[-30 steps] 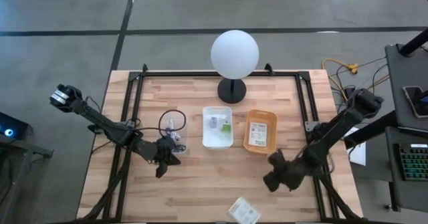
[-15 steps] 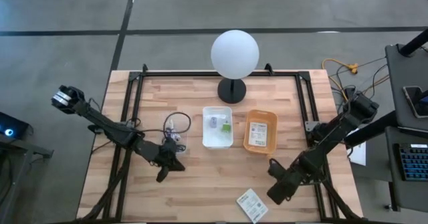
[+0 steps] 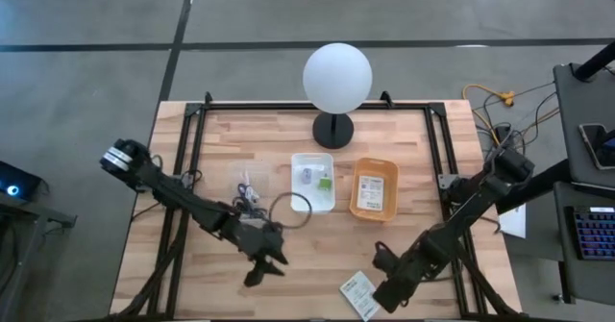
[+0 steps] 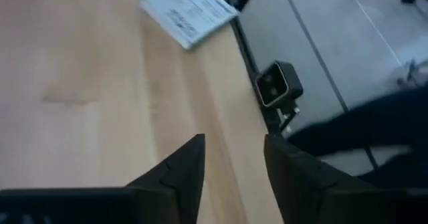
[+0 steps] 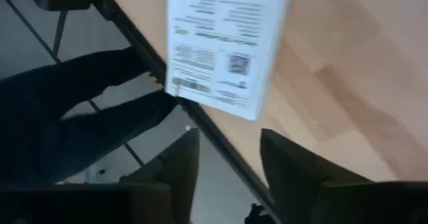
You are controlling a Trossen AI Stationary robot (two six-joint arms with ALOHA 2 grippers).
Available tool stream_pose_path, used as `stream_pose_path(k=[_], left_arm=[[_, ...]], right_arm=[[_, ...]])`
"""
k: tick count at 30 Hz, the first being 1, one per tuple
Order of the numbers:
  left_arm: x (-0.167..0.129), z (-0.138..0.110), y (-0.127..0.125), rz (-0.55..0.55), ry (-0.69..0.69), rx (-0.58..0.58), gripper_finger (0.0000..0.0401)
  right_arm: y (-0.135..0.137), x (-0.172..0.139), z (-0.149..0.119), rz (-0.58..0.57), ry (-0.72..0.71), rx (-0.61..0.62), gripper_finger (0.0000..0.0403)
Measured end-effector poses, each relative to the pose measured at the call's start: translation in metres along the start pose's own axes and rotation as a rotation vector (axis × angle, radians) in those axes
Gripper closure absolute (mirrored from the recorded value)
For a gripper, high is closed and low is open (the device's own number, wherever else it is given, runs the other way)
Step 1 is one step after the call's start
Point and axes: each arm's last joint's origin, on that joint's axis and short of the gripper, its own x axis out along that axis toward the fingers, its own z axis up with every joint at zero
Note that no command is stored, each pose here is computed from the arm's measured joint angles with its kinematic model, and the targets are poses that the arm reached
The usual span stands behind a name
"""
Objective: Pick and place items into bin
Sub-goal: Put the white card reader box into the yellow bin
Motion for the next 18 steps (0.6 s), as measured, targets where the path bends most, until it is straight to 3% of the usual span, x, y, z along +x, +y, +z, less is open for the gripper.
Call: stream_pose_path(k=[4, 7, 10, 14, 18], left_arm=[[0.023, 0.011, -0.007, -0.022, 0.016, 0.08, 0.027], [0.041, 0.029, -0.013, -0.013, -0.015, 0.093, 0.0298], [0.059, 0.05, -0.017, 0.051, -0.053, 0.089, 0.034], [0.09, 0.075, -0.018, 0.13, -0.095, 0.106, 0.039], [0.125, 0.084, -0.013, 0.175, -0.063, 0.159, 0.0394]], right_arm=[[0.012, 0.017, -0.001, -0.031, 0.008, -0.057, 0.0223], [0.02, 0.029, -0.005, -0.073, 0.026, -0.139, 0.022], [0.018, 0.038, -0.013, -0.193, 0.038, -0.225, 0.0227], [0.012, 0.036, -0.037, -0.34, 0.032, -0.357, 0.0235], [0.009, 0.025, -0.069, -0.399, -0.105, -0.453, 0.0233]])
